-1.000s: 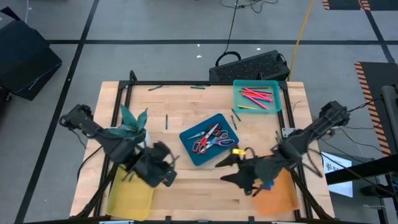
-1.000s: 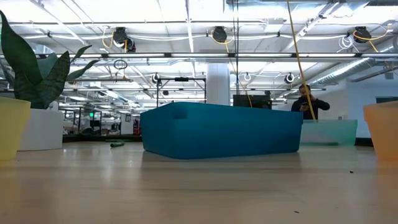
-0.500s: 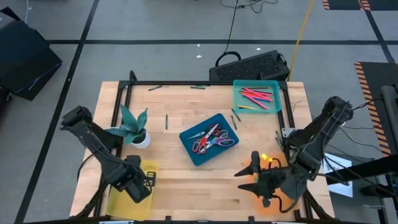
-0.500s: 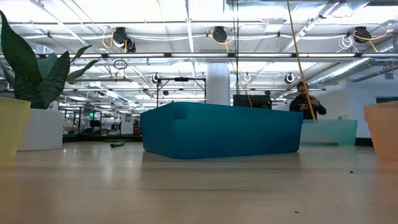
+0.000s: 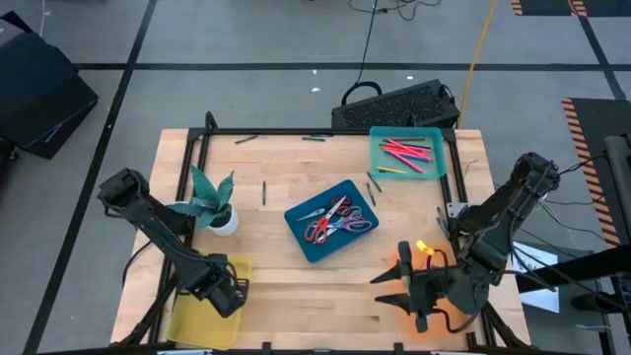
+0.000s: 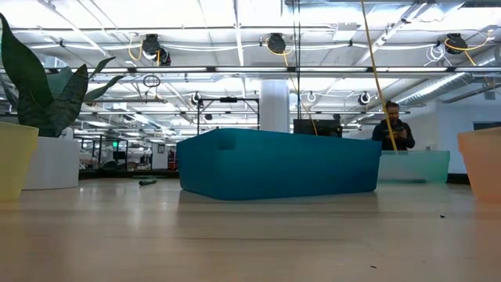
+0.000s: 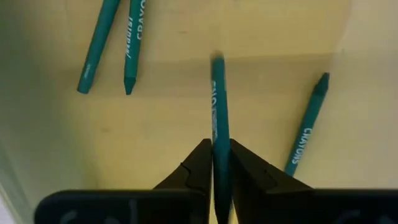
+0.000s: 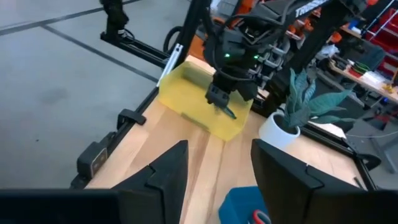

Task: Sort crayons/erasers/pens/pencils in bins
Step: Put the green crayon into the yellow bin

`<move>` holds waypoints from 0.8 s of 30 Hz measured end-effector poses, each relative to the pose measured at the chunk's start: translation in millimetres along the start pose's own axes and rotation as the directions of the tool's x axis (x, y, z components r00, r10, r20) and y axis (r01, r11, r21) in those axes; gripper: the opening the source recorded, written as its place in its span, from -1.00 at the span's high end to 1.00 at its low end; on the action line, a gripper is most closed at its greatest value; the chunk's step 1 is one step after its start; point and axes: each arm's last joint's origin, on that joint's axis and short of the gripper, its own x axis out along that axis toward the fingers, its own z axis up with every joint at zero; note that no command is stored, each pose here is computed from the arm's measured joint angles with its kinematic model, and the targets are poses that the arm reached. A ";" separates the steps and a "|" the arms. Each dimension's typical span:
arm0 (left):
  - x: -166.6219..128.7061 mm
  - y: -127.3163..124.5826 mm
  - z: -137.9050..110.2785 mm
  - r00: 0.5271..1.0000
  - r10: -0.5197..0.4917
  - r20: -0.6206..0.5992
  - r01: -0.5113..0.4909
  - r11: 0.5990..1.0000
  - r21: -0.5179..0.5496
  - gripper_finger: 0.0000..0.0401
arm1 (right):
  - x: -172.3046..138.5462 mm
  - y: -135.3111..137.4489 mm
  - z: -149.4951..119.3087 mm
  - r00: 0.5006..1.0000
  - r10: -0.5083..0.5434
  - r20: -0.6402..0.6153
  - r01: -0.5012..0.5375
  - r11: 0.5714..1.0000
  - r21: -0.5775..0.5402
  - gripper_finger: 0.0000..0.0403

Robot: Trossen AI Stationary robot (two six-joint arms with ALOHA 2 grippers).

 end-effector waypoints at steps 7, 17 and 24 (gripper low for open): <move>1.9 1.7 0.9 0.999 0.029 -0.017 -0.029 1.000 -0.003 0.49 | 9.6 -12.9 -0.7 1.000 -0.013 -0.010 0.013 0.999 0.037 0.18; -92.2 -13.6 -29.2 0.955 -0.296 -0.003 0.296 0.955 0.019 0.22 | 14.3 -22.6 7.3 0.991 0.136 0.022 -0.137 0.980 0.143 0.18; -172.4 -33.8 -24.6 0.340 -0.788 0.513 0.713 0.572 0.406 0.22 | 25.0 -36.9 13.0 0.936 0.320 0.143 -0.346 0.911 0.226 0.18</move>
